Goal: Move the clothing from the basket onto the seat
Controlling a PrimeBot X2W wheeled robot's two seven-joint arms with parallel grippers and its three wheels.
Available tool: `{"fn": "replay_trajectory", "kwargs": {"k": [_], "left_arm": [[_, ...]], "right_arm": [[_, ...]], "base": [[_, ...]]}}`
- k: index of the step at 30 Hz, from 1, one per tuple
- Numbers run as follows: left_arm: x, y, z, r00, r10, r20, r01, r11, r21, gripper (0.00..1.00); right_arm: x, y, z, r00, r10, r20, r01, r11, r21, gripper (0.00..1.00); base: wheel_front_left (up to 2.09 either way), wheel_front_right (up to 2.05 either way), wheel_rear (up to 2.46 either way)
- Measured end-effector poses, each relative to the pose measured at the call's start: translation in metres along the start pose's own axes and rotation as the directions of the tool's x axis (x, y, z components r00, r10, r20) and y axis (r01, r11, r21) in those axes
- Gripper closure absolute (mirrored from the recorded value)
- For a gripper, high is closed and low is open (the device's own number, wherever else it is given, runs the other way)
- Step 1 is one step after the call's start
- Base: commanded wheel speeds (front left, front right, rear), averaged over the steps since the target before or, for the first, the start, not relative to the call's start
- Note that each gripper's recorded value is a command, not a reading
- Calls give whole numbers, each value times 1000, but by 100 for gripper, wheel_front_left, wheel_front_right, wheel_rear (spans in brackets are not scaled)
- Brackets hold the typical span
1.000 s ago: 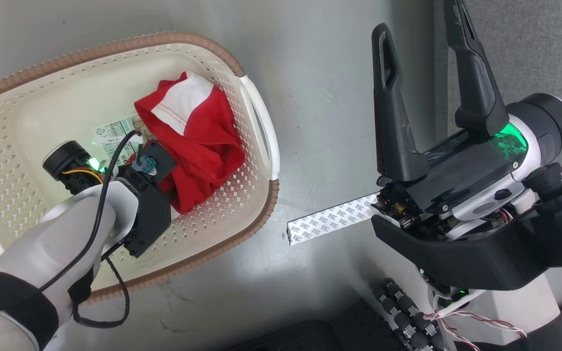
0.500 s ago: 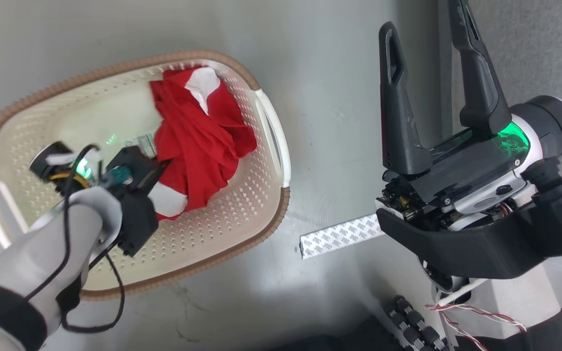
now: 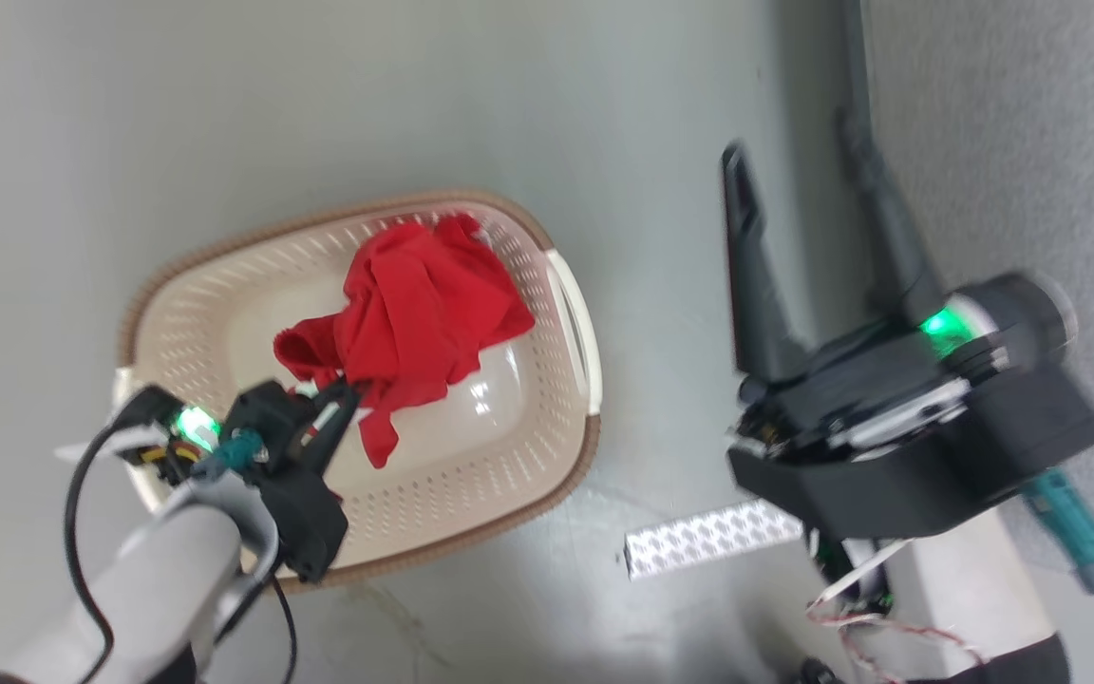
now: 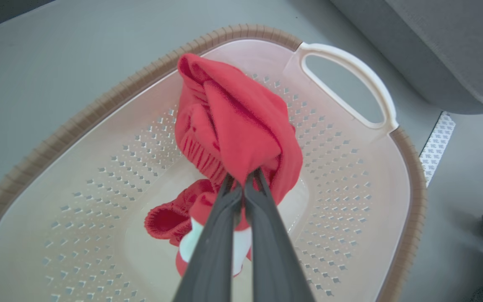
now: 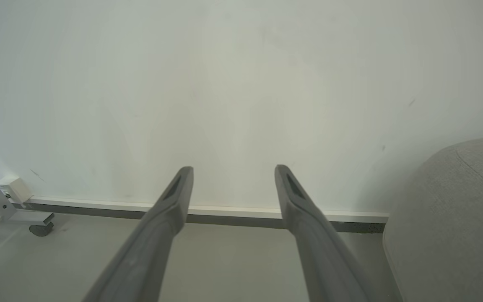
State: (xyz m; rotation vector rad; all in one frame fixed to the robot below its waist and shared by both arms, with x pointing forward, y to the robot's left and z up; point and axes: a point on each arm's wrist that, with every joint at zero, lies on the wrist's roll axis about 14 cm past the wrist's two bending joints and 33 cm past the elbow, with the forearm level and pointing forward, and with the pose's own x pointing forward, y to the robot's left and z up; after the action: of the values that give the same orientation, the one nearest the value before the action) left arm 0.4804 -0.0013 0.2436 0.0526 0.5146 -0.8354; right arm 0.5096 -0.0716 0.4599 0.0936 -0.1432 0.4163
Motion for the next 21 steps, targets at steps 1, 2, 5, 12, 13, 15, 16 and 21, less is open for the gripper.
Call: {"fn": "replay_trajectory", "kwargs": {"k": [1,2,5,12,13,15,16,21], "left_arm": [[-6,0,7,1000,13,17,-13,1000,-2,100],[-11,-1,14,999,24,33,-24,1000,-4,100],[-27,-1,42,993,64,100,-65,998,8,100],[-65,-5,92,963,143,228,-149,989,9,100],[-79,-7,106,950,165,264,-174,985,10,100],[-94,-9,122,934,186,305,-200,980,15,100],[-101,-10,129,925,197,324,-213,977,15,100],[-138,-19,162,875,246,416,-279,960,21,100]], "right_arm": [[-3,4,0,1000,4,-9,-4,1000,6,0],[-5,8,0,1000,11,-18,-10,1000,12,0],[-11,17,6,999,22,-27,-21,1000,19,0],[-29,32,27,999,29,-21,-28,999,37,0],[-37,37,33,999,36,-23,-35,999,39,0],[-46,42,38,999,42,-29,-41,998,43,0],[-51,46,40,998,46,-32,-45,998,46,0],[-79,67,45,995,83,-63,-78,994,74,0]], "base": [[0,0,0],[0,0,0],[0,0,0],[0,0,0],[0,0,0],[0,0,0],[0,0,0],[0,0,0]]}}
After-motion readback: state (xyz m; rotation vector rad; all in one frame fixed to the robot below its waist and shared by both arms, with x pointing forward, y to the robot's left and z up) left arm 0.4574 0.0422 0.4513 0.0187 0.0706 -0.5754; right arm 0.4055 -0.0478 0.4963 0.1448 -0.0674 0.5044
